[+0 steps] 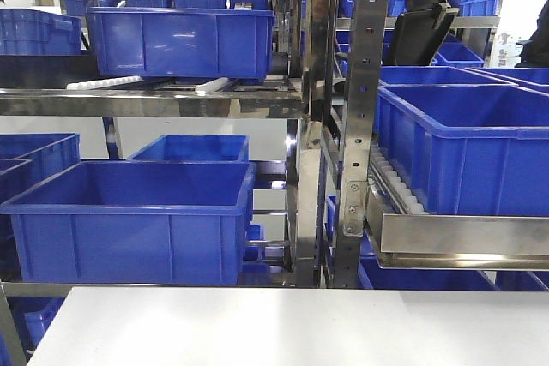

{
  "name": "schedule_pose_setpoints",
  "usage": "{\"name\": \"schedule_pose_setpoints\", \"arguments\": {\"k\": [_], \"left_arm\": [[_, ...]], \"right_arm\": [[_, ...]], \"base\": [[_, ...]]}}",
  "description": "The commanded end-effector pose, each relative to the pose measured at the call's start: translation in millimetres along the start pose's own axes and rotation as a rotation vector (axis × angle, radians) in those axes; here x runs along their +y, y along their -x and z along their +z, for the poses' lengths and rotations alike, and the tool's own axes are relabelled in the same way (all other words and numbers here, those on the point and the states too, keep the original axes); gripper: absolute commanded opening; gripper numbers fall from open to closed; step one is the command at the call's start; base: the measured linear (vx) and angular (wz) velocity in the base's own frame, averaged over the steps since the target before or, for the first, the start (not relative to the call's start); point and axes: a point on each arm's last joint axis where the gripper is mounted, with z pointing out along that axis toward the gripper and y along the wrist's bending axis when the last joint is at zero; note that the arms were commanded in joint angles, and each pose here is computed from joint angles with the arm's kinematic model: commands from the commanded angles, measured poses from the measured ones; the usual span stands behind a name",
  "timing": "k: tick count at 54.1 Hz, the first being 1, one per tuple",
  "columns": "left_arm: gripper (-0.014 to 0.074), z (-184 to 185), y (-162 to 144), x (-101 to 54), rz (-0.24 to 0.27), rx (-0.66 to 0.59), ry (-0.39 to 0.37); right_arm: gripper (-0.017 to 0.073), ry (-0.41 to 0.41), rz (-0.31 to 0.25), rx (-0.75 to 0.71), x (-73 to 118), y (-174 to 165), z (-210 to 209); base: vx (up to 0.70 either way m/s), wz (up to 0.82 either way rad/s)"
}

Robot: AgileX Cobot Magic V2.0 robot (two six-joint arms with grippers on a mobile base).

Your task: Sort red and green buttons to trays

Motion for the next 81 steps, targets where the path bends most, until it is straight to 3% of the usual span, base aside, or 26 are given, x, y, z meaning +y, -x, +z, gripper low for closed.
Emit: {"name": "schedule_pose_setpoints", "arguments": {"k": [1,44,81], "left_arm": [[0.0,-3.1,15.5,-3.5,0.007,-0.1,-0.03],[0.0,-3.1,15.5,-3.5,0.007,-0.1,-0.03],[0.0,-3.1,15.5,-3.5,0.007,-0.1,-0.03]], "right_arm": [[-0.001,0.011,-0.02,-0.119,1.2,19.0,-3.5],[-0.001,0.011,-0.02,-0.121,1.2,19.1,-3.5],[-0.001,0.011,-0.02,-0.119,1.2,19.0,-3.5]], "base": [[0.0,0.0],[-0.01,0.04],[-0.07,0.6]]}}
